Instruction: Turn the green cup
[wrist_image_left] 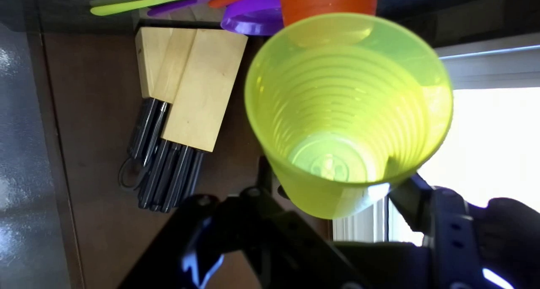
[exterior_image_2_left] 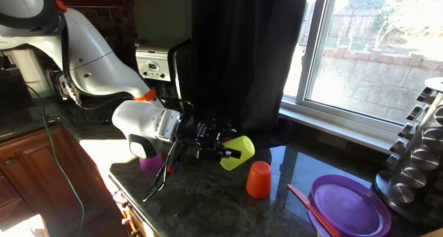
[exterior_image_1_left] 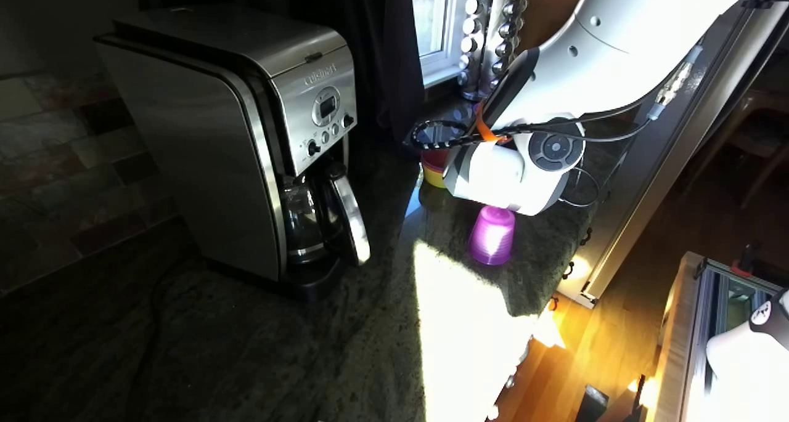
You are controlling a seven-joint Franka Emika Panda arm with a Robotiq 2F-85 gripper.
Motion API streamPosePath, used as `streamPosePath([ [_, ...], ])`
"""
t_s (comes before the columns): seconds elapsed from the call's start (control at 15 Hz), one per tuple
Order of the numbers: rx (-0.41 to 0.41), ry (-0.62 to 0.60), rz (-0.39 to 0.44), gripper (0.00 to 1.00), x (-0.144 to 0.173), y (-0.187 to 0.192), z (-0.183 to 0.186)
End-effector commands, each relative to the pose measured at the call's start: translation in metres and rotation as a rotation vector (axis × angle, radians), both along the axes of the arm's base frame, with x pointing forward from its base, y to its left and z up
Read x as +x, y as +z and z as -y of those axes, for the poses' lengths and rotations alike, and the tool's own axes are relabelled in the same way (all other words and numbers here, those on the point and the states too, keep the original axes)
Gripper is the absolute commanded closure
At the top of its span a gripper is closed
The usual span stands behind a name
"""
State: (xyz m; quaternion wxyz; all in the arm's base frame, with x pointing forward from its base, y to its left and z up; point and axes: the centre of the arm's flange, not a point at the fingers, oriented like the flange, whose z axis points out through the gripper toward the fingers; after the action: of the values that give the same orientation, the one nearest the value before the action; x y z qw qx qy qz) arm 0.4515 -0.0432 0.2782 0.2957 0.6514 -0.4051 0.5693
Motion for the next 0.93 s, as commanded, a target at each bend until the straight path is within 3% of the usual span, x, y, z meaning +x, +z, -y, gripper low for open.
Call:
streamPosePath([
  [0.0,-0.08,-0.044,0.004,0.57,0.003,-0.012,-0.003],
  [0.2,-0.111,-0.043,0.011,0.57,0.004,-0.014,-0.002],
  [0.87,-0.064,0.053,-0.014,0.57,0.007,-0.026,-0.007],
])
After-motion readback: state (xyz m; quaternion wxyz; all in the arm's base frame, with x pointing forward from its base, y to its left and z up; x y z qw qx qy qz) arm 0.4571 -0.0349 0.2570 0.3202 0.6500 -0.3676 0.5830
